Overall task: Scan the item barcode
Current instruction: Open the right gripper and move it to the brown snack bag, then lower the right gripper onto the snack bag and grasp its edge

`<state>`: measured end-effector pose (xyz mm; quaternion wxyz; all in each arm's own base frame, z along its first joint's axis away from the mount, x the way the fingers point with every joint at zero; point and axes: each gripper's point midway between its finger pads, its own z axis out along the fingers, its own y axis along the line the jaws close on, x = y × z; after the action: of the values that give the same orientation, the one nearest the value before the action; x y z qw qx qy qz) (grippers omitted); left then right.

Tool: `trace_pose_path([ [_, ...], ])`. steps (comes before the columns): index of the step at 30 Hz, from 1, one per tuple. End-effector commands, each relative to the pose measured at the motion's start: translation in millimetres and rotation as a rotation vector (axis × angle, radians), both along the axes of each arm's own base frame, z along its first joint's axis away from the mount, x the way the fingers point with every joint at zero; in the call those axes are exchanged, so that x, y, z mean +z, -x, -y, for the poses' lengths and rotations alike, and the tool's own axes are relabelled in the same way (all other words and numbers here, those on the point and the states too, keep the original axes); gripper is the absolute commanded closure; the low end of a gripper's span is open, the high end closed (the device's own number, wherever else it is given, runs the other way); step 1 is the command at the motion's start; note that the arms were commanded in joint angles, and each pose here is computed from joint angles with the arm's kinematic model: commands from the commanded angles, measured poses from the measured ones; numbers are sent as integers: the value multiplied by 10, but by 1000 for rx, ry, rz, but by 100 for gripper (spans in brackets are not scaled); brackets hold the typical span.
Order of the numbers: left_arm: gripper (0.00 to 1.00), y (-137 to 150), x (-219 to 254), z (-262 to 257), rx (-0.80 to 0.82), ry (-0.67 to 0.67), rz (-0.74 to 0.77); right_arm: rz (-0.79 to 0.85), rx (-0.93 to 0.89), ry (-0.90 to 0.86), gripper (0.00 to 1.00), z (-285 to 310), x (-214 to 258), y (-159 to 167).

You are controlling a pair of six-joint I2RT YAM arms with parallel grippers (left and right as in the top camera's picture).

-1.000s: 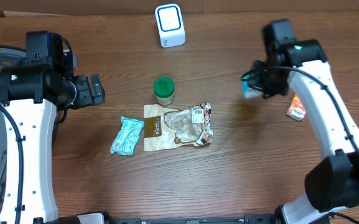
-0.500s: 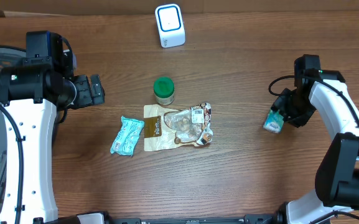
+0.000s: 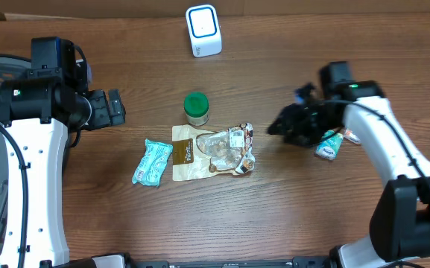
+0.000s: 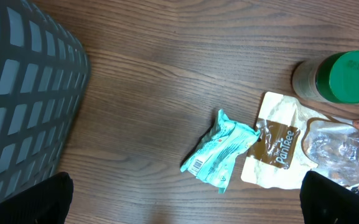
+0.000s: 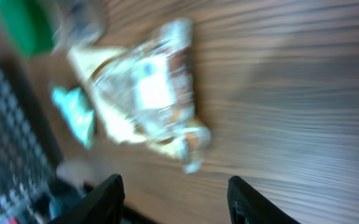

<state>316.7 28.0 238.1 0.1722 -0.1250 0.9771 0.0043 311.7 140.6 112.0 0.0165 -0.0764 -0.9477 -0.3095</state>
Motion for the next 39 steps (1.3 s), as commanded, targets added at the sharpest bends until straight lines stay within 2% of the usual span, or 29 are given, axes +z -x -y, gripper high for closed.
trace_pose_path([
  [1, 1, -20, 16, -1, -6, 5, 6, 100, 115, -28, 46, -360, 239, 60],
  [4, 0, -20, 16, -1, -6, 5, 6, 176, 119, 88, 45, -545, 363, 163],
  [7, 1, -20, 16, -1, -6, 5, 6, 235, 49, 180, 43, -595, 557, 301],
  [11, 0, -20, 16, -1, -6, 5, 6, 291, -63, 194, 43, -586, 796, 478],
  [14, 0, -20, 16, -1, -6, 5, 6, 303, -148, 174, 44, -630, 807, 620],
  [18, 0, -20, 16, -1, -6, 5, 6, 213, -254, 127, 43, -817, 396, 785],
  [19, 0, -20, 16, -1, -6, 5, 6, 176, -295, 116, 35, -857, 246, 816],
  [20, 0, -20, 16, -1, -6, 5, 6, 139, -342, 103, 24, -887, 98, 836],
  [21, 0, -20, 16, -1, -6, 5, 6, 105, -389, 90, 20, -909, -26, 848],
  [23, 0, -20, 16, -1, -6, 5, 6, 39, -488, 59, 18, -948, -250, 854],
  [26, 0, -20, 16, -1, -6, 5, 6, -11, -566, 19, 7, -1028, -510, 841],
  [34, 1, -20, 16, -1, -6, 5, 6, -38, -571, -16, 4, -1263, -870, 752],
  [39, 0, -20, 16, -1, -6, 5, 6, -78, -580, 6, 2, -1262, -966, 811],
])
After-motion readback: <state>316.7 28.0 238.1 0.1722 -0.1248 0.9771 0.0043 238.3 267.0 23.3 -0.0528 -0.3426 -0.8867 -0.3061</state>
